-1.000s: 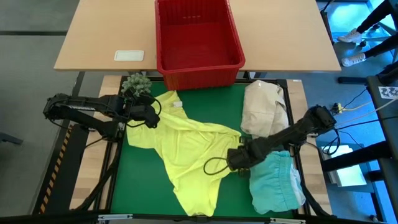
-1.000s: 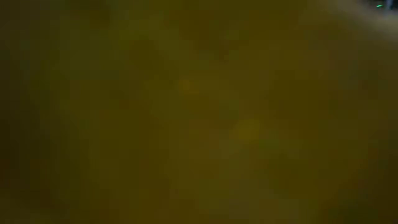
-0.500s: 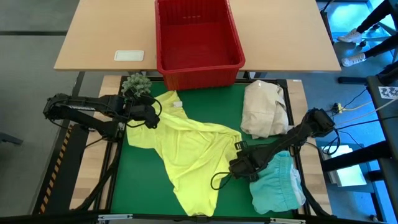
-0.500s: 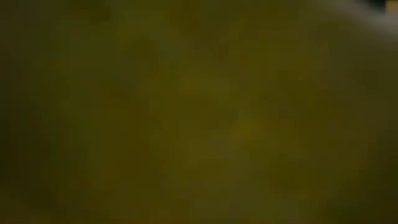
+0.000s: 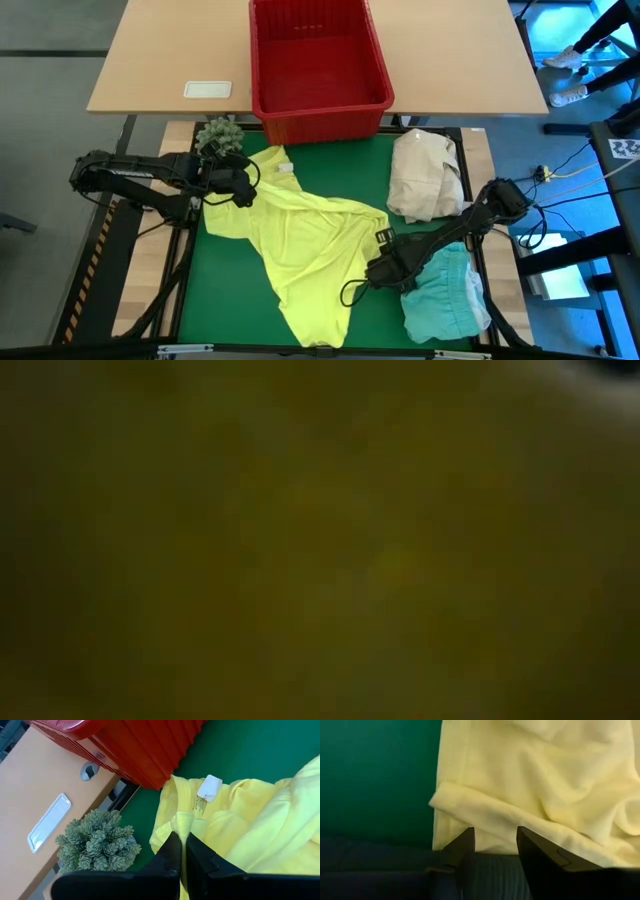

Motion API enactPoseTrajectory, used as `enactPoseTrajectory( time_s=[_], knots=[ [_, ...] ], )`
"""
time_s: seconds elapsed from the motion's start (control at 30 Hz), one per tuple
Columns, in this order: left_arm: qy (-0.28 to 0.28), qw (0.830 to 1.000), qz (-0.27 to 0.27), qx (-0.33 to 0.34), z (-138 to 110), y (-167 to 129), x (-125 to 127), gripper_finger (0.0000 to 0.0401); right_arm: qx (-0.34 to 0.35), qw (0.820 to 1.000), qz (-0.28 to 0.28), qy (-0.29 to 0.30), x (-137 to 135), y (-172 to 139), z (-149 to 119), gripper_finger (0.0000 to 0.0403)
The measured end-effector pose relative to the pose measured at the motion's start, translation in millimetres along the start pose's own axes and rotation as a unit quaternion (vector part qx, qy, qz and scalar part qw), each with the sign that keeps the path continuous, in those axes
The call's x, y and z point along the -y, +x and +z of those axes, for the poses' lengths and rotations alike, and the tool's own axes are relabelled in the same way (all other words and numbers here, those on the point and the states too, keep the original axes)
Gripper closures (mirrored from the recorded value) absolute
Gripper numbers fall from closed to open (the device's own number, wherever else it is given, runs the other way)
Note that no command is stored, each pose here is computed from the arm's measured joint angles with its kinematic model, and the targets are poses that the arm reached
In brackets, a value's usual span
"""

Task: Fold Laundry from Bin
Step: Fold the yellow shirt

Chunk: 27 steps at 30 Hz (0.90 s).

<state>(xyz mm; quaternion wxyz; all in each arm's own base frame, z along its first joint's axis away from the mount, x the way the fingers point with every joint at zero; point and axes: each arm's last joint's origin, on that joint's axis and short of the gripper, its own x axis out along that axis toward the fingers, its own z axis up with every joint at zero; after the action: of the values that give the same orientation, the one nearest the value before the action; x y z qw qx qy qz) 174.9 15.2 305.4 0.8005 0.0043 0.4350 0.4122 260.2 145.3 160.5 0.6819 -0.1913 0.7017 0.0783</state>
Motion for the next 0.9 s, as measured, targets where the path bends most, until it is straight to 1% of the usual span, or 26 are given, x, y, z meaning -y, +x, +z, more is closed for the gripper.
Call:
enactPoseTrajectory(
  time_s=[0.23, 0.3, 0.37, 0.43, 0.5, 0.53, 0.57, 0.67, 0.73, 0.9],
  knots=[
    [0.003, 1.0, -0.003, -0.001, 0.0, 0.1, 0.2, 0.0401, 0.008, 1.0, -0.001, -0.008, -1.5, 6.2, 5.2, 0.0256],
    [0.003, 1.0, -0.006, -0.003, -0.1, 0.0, 0.4, 0.0401, 0.003, 1.0, -0.002, -0.009, -2.0, 9.0, 5.9, 0.0265],
    [0.003, 1.0, -0.007, -0.004, -0.2, 0.0, 0.4, 0.0401, 0.002, 1.0, -0.002, -0.011, -2.1, 9.4, 5.9, 0.0286],
    [0.003, 1.0, -0.007, -0.004, -0.2, 0.0, 0.4, 0.0401, 0.002, 1.0, -0.002, -0.013, -2.1, 9.2, 5.9, 0.0322],
    [0.003, 1.0, -0.007, -0.004, -0.2, 0.0, 0.4, 0.0401, -0.006, 1.0, -0.003, -0.012, -1.6, 7.0, 5.1, 0.0369],
    [0.003, 1.0, -0.007, -0.004, -0.2, 0.0, 0.4, 0.0401, -0.011, 1.0, -0.004, -0.011, -1.3, 4.7, 4.9, 0.0385],
    [0.003, 1.0, -0.007, -0.004, -0.2, 0.0, 0.4, 0.0401, -0.013, 1.0, -0.005, -0.009, -0.8, 2.0, 5.0, 0.0393],
    [0.005, 1.0, -0.007, -0.004, -0.2, 0.0, 0.4, 0.0401, -0.019, 0.999, -0.03, 0.002, 1.6, -8.9, 7.0, 0.039],
    [0.012, 1.0, -0.009, -0.005, -0.3, 0.0, 0.5, 0.0401, -0.019, 0.999, -0.045, 0.008, 3.4, -18.9, 9.8, 0.0398],
    [0.015, 1.0, -0.015, -0.01, -0.8, 0.0, 0.7, 0.0401, -0.002, 0.997, -0.076, 0.014, 7.9, -46.4, 18.6, 0.0401]
  ],
)
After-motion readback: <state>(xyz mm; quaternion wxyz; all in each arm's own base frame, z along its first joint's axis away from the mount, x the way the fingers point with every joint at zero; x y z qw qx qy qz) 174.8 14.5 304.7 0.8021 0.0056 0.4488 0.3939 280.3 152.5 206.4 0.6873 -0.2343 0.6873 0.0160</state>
